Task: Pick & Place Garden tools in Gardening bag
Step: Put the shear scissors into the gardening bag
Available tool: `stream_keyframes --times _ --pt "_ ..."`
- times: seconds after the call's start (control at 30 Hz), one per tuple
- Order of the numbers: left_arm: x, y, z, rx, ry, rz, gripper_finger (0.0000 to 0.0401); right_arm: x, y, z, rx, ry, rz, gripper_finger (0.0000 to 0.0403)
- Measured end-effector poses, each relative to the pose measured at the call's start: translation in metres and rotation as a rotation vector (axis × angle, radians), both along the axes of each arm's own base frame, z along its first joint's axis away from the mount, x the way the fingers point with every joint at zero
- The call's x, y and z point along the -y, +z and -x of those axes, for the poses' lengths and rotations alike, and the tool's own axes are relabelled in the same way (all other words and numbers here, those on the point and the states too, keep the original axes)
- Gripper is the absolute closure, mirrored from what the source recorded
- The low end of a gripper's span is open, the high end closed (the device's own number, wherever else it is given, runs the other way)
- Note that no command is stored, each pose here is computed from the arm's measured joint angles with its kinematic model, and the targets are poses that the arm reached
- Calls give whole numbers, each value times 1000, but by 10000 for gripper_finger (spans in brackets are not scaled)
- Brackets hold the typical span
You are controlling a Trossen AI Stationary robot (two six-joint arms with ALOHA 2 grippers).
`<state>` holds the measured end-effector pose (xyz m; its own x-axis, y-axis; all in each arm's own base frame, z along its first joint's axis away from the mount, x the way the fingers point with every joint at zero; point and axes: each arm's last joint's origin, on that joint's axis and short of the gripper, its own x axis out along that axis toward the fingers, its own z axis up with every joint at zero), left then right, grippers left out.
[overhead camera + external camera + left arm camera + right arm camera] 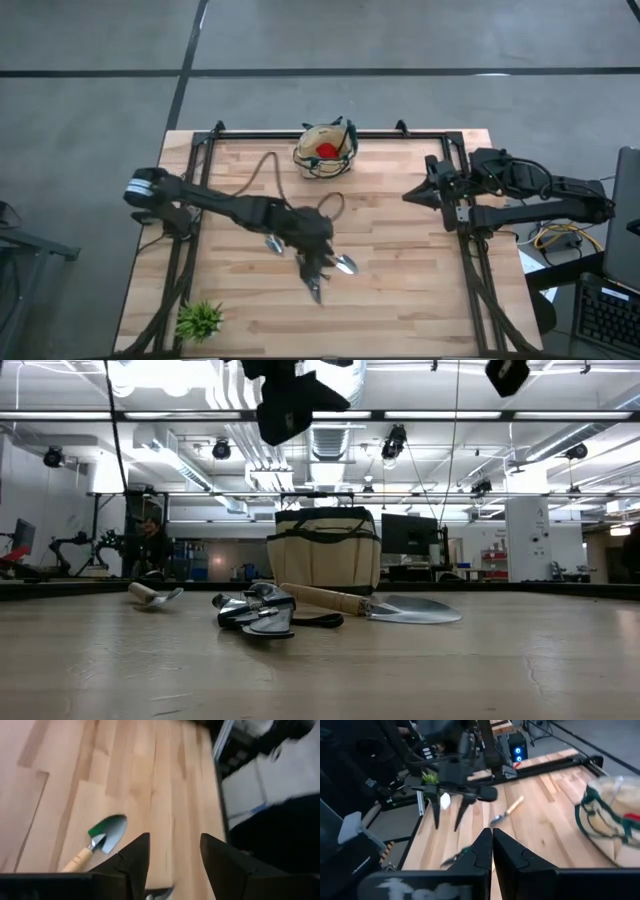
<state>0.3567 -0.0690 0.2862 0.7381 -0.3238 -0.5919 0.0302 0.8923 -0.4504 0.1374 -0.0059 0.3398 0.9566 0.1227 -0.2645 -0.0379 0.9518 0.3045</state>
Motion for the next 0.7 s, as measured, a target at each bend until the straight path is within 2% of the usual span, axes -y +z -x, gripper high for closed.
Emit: stream_keyframes --times 0.1,0.27,0.4,0.7 --pt "13 -12 -11 -97 -38 -56 226 -1 -11 9 0 -4 -21 394" --pt "37 -30 -31 -137 -117 -151 232 -2 -25 17 -3 -8 -43 394" --pt "49 -49 -43 -217 -130 -184 234 -2 -28 24 32 -3 -23 394" --pt "65 -89 -52 -333 -165 -263 234 -4 -33 41 105 5 -2 394"
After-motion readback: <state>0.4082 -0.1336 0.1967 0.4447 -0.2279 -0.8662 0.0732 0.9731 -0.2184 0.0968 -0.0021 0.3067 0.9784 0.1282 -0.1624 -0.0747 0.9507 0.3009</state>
